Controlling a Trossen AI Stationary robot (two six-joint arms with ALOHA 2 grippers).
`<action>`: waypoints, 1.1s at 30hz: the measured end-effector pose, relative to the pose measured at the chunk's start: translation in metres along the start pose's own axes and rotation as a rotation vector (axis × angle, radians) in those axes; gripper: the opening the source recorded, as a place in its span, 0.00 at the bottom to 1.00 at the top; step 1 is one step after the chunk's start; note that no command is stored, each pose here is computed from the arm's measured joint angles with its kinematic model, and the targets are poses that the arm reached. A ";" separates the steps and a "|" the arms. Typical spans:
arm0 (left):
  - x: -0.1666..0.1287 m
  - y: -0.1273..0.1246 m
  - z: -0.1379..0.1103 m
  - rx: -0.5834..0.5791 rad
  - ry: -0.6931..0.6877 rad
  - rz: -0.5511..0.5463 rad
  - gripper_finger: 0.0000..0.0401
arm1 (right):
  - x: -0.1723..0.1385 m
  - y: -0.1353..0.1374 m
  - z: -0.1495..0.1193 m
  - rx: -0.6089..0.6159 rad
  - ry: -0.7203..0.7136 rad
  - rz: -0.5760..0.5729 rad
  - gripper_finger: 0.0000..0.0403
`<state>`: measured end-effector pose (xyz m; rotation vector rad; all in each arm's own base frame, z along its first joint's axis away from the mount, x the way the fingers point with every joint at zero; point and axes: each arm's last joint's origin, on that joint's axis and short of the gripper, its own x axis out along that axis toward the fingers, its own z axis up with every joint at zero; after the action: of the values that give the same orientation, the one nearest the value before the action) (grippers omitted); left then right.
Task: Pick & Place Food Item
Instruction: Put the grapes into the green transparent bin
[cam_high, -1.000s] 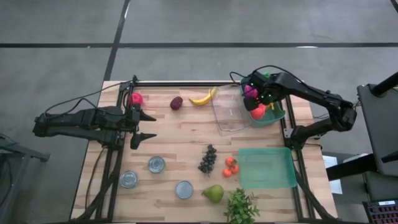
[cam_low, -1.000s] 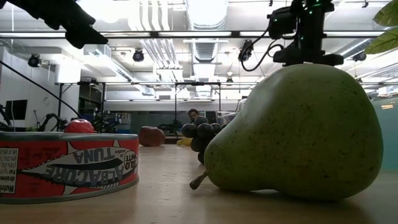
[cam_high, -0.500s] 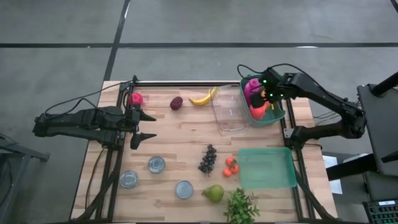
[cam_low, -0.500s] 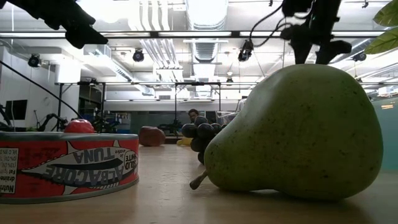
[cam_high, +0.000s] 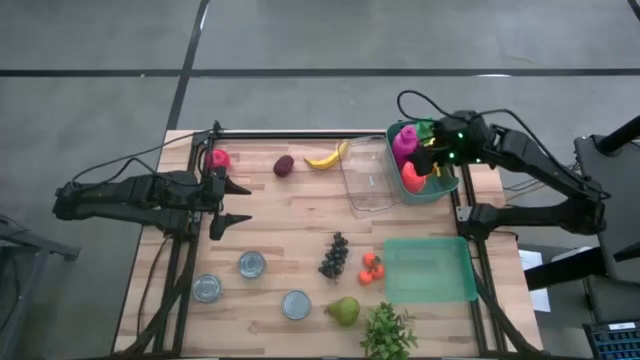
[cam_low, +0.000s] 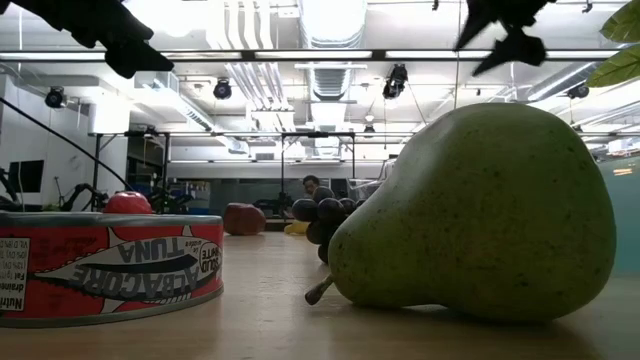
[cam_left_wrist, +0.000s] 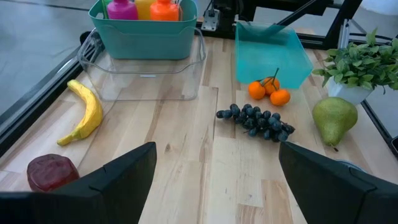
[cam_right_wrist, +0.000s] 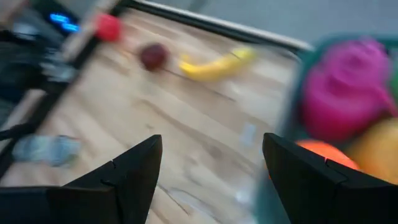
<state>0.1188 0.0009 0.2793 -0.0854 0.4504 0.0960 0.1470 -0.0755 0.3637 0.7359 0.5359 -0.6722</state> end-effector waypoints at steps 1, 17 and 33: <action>0.000 0.000 0.000 0.000 0.000 0.000 0.86 | 0.001 0.004 -0.001 -0.029 -0.026 0.041 0.69; 0.000 0.000 0.000 0.000 0.000 0.000 0.86 | 0.093 0.066 -0.100 -0.464 -0.703 0.465 0.69; 0.000 0.000 0.000 0.000 0.002 0.000 0.86 | 0.124 0.067 -0.137 -0.557 -0.637 0.536 0.69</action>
<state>0.1188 0.0008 0.2792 -0.0854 0.4524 0.0957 0.2494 0.0204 0.2259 0.0968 -0.0795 -0.2029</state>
